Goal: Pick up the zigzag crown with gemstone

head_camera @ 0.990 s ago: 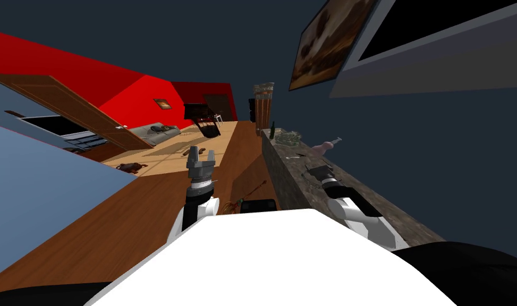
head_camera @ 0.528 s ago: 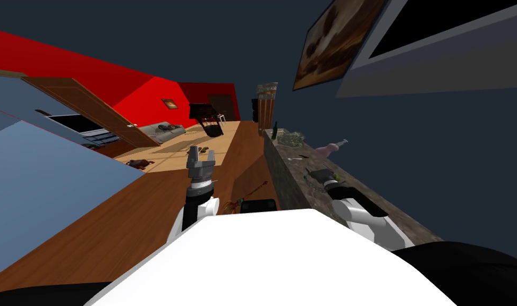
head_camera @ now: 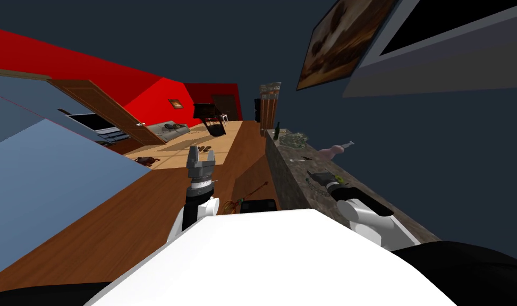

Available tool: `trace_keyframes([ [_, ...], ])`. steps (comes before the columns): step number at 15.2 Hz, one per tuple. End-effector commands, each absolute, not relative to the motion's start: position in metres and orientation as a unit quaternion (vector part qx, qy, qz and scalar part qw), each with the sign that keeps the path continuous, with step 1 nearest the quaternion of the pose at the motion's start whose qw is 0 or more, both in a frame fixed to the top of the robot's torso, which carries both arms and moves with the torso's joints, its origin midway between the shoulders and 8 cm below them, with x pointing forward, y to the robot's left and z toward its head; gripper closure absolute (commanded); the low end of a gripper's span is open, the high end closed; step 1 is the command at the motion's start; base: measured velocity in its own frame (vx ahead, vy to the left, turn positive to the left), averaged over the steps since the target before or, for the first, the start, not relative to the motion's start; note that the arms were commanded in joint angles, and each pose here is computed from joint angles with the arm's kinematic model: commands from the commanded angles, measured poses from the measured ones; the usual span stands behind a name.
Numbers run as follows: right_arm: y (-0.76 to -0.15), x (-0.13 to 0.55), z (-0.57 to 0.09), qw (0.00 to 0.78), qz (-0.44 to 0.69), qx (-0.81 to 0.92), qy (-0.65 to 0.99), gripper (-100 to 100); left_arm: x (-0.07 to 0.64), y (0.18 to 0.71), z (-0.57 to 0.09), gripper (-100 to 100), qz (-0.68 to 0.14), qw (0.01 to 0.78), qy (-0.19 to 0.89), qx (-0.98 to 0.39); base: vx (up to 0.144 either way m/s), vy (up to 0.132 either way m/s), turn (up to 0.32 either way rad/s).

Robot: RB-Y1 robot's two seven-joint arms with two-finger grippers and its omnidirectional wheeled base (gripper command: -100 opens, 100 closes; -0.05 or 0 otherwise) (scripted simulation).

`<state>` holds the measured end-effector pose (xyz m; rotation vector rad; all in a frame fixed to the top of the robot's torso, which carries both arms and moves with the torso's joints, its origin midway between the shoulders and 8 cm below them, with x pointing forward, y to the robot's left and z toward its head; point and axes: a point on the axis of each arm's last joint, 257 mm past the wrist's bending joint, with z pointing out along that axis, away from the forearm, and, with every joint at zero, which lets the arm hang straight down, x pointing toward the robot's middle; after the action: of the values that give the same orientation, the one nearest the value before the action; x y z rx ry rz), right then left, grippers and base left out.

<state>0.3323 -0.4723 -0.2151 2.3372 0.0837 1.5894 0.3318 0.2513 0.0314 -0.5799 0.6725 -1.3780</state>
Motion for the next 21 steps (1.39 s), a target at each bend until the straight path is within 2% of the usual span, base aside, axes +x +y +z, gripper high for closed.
trace_keyframes([
  [1,-0.473,0.33,-0.219,0.146,0.549,0.822,0.017,-100,0.332,0.251,0.031,0,-0.614,0.682,0.3,-0.259,0.005,-0.006,0.017],
  [21,-0.492,0.263,-0.285,0.0,0.406,0.888,-0.218,-100,0.332,0.251,0.031,0,-0.614,0.682,0.3,-0.259,0.013,-0.013,0.075],
])
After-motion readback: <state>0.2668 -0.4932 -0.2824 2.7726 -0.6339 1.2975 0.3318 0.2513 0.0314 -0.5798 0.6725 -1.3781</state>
